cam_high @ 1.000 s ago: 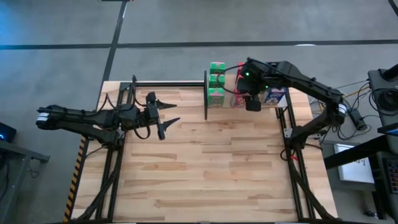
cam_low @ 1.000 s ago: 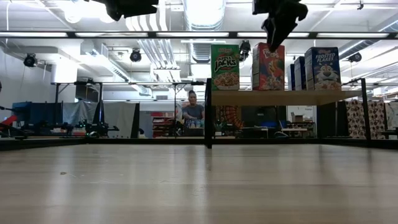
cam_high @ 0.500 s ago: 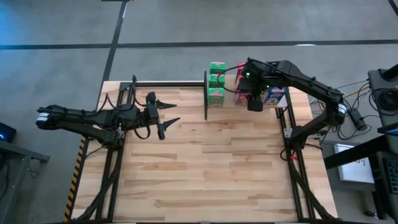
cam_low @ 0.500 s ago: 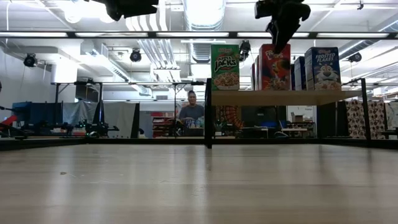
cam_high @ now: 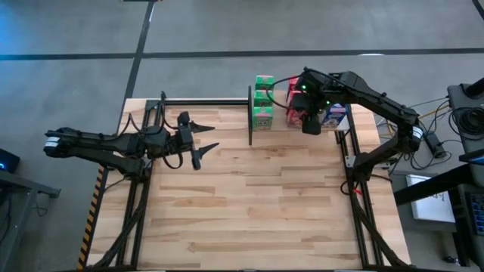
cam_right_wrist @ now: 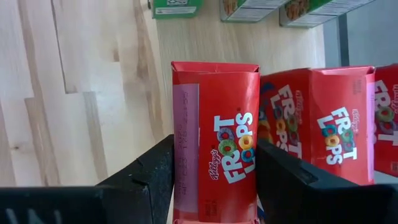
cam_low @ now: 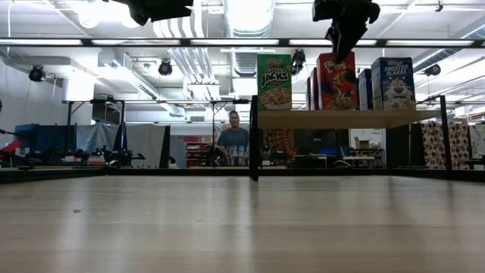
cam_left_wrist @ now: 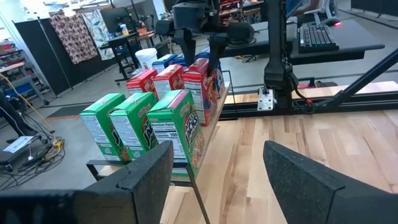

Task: Stack cereal on shelf
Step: Put the red cereal box on the shelf aligned with other red cereal boxes, then return to Home Position

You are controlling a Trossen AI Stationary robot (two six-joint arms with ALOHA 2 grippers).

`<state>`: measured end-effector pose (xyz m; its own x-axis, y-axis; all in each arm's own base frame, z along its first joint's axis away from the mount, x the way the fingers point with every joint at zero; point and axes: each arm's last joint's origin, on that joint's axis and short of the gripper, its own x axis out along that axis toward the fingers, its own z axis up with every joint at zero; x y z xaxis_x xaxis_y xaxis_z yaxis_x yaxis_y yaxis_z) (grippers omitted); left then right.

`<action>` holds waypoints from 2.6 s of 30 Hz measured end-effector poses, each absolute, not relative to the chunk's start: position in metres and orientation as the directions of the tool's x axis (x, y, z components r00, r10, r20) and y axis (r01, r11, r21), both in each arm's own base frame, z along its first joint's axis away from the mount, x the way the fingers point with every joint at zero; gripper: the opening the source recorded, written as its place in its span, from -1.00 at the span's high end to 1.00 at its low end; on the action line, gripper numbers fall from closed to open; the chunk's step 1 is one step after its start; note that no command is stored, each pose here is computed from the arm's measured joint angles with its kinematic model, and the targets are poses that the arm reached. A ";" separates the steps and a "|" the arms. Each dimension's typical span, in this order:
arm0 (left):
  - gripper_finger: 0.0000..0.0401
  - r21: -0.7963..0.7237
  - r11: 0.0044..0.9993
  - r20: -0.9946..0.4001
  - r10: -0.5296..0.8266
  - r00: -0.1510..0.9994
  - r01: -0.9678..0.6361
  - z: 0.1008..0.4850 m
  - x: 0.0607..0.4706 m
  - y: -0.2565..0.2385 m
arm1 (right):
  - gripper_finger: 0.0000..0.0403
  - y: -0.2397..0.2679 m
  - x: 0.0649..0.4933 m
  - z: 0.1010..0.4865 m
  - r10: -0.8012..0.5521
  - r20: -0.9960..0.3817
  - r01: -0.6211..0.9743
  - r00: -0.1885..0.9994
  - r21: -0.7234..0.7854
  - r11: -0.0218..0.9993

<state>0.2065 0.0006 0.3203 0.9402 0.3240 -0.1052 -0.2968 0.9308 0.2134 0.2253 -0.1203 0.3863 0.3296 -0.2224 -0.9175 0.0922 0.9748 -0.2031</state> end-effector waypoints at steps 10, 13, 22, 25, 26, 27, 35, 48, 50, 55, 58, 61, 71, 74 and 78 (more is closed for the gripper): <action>-0.16 0.213 0.931 -0.105 0.324 0.940 -0.297 0.320 0.207 0.001 | 0.12 -0.119 0.228 0.387 -0.168 -0.912 0.071 0.375 -0.153 0.986; -0.16 0.213 0.931 -0.105 0.324 0.940 -0.297 0.320 0.207 0.001 | 0.12 -0.119 0.228 0.387 -0.169 -0.911 0.067 0.375 -0.155 0.986; -0.16 0.213 0.931 -0.105 0.324 0.940 -0.297 0.320 0.207 0.001 | 0.12 -0.120 0.227 0.387 -0.193 -0.912 0.073 0.362 -0.178 0.981; -0.16 0.213 0.931 -0.105 0.324 0.940 -0.297 0.320 0.207 0.001 | 0.12 -0.120 0.227 0.387 -0.192 -0.913 0.075 0.360 -0.177 0.981; -0.16 0.213 0.931 -0.105 0.324 0.940 -0.297 0.320 0.207 0.001 | 0.12 -0.120 0.226 0.387 -0.190 -0.915 0.074 0.357 -0.175 0.982; -0.16 0.213 0.931 -0.105 0.324 0.940 -0.297 0.320 0.207 0.001 | 0.12 -0.120 0.226 0.386 -0.187 -0.917 0.074 0.351 -0.172 0.982; -0.16 0.213 0.931 -0.103 0.324 0.940 -0.298 0.321 0.207 0.001 | 0.12 -0.121 0.225 0.386 -0.187 -0.918 0.102 0.349 -0.161 0.982; -0.16 0.207 0.931 -0.096 0.324 0.941 -0.300 0.321 0.207 0.001 | 0.14 -0.121 0.225 0.386 -0.187 -0.919 0.080 0.348 -0.170 0.982; -0.16 0.207 0.931 -0.097 0.324 0.941 -0.300 0.321 0.207 0.001 | 0.13 -0.121 0.225 0.386 -0.188 -0.918 0.087 0.349 -0.168 0.982; -0.16 0.207 0.931 -0.097 0.324 0.941 -0.300 0.321 0.207 0.001 | 0.04 -0.121 0.225 0.386 -0.189 -0.918 0.093 0.348 -0.167 0.982; -0.16 0.207 0.931 -0.097 0.324 0.941 -0.300 0.321 0.207 0.001 | -0.02 -0.121 0.225 0.386 -0.190 -0.918 0.092 0.348 -0.168 0.981; -0.16 0.207 0.931 -0.097 0.324 0.941 -0.300 0.321 0.207 0.001 | -0.06 -0.121 0.225 0.386 -0.191 -0.918 0.092 0.348 -0.169 0.981; -0.16 0.205 0.931 -0.084 0.324 0.942 -0.302 0.325 0.206 0.001 | -0.08 -0.121 0.223 0.394 -0.244 -0.907 0.123 0.342 -0.215 0.969; -0.16 0.218 0.928 -0.077 0.324 0.943 -0.301 0.327 0.205 0.001 | -0.08 -0.120 0.221 0.402 -0.252 -0.899 0.139 0.357 -0.216 0.967; -0.16 0.247 0.922 -0.070 0.324 0.944 -0.298 0.332 0.199 0.001 | -0.07 -0.116 0.216 0.414 -0.254 -0.874 0.175 0.413 -0.198 0.964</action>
